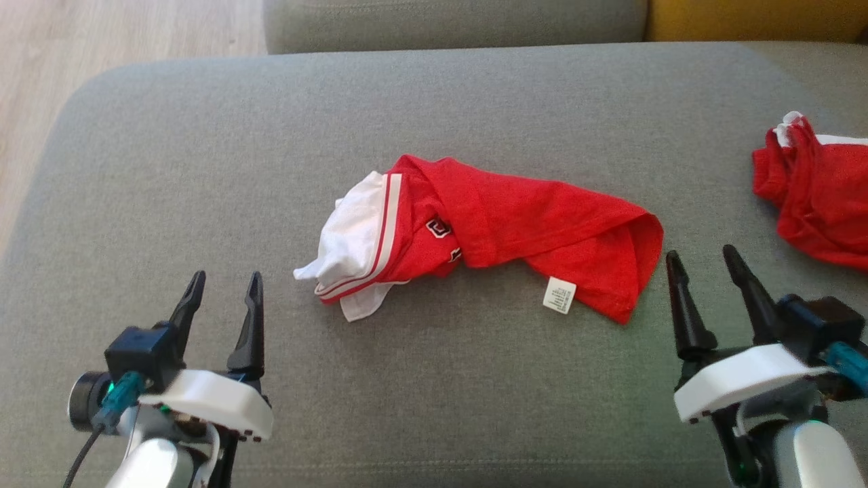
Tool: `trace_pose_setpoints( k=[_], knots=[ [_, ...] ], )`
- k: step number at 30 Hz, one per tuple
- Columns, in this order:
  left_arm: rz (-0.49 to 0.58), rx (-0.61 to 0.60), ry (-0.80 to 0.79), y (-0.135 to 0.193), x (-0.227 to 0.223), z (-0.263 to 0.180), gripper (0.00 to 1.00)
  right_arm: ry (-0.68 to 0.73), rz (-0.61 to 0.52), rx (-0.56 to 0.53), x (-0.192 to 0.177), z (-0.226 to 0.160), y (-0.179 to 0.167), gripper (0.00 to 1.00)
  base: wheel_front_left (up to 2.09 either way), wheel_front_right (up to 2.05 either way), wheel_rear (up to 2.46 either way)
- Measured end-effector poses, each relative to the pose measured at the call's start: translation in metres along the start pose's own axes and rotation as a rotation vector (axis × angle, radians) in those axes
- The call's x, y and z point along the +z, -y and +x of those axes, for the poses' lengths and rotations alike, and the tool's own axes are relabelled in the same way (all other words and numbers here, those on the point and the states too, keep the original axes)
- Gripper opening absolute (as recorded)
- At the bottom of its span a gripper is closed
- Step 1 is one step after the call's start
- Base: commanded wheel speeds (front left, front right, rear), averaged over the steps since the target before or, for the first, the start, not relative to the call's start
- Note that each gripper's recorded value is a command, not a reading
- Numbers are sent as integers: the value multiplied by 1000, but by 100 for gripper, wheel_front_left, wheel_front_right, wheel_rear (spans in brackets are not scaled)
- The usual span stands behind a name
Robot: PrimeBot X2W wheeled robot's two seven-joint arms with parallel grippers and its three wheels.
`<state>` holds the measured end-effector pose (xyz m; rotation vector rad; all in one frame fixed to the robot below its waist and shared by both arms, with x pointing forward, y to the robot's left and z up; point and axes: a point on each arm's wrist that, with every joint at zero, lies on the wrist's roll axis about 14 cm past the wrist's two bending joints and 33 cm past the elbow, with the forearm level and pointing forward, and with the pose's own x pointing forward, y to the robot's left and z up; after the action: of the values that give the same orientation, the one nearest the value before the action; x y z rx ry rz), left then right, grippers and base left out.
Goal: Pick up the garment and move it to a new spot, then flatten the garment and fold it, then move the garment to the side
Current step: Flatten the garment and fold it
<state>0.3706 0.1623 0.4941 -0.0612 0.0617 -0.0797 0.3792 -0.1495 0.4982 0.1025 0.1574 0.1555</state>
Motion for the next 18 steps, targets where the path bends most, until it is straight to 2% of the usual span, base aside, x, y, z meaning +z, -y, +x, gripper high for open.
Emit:
trace_pose_setpoints(
  k=[7,18],
  knots=[
    [-7,-16,4,3,1,10,100,-104,-88,97,-27,15,-27,100,0,0,0],
    [-12,-2,-7,-4,-10,27,100,-294,-258,405,-92,48,-101,100,0,0,0]
  ],
)
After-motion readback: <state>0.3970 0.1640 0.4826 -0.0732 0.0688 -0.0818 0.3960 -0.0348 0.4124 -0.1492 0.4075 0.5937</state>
